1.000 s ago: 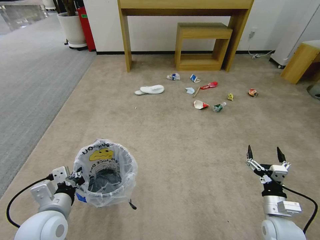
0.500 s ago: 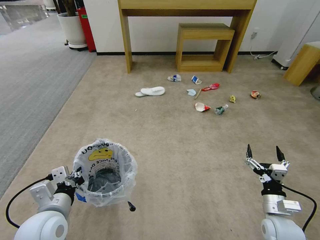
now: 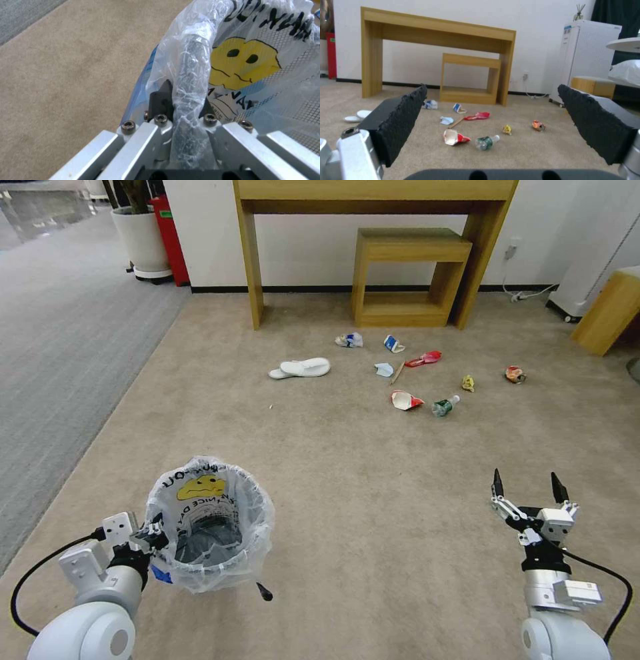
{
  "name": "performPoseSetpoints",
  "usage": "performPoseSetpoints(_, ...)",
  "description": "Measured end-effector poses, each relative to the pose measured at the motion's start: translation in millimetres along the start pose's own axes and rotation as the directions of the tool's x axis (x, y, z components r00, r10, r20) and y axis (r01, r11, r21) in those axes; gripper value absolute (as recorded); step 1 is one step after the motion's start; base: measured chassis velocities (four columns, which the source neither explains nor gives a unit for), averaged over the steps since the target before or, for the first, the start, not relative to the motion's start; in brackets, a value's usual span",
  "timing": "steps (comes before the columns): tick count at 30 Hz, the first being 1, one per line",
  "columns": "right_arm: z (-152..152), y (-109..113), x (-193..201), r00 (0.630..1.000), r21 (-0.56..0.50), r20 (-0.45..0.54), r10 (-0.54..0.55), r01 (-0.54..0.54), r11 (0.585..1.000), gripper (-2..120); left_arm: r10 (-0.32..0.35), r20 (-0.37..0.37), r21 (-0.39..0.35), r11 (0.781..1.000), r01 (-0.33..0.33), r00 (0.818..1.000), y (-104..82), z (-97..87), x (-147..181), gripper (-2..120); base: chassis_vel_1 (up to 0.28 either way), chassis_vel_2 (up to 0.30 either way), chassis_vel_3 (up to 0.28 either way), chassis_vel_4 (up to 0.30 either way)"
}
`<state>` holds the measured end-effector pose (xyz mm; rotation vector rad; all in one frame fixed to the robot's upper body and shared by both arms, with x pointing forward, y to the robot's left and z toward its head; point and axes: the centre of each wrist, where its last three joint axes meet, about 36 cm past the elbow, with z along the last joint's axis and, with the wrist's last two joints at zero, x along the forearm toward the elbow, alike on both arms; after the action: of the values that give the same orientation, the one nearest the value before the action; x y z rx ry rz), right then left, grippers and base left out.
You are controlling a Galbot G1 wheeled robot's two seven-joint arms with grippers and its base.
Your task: Pick up the trash bin and place the garbage on the floor into it.
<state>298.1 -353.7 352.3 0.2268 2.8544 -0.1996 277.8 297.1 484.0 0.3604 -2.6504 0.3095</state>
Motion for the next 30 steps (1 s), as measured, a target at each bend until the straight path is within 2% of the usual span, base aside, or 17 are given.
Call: performPoseSetpoints(30, 2.3, 0.8, -3.6, 1.0, -0.002, -0.007, 0.0, 0.0, 1.0, 100, -0.004, 0.003, 0.001, 1.0, 0.004, 1.0, 1.3, 0.2, -3.2, 3, -0.066, 0.064, 0.068, -0.067)
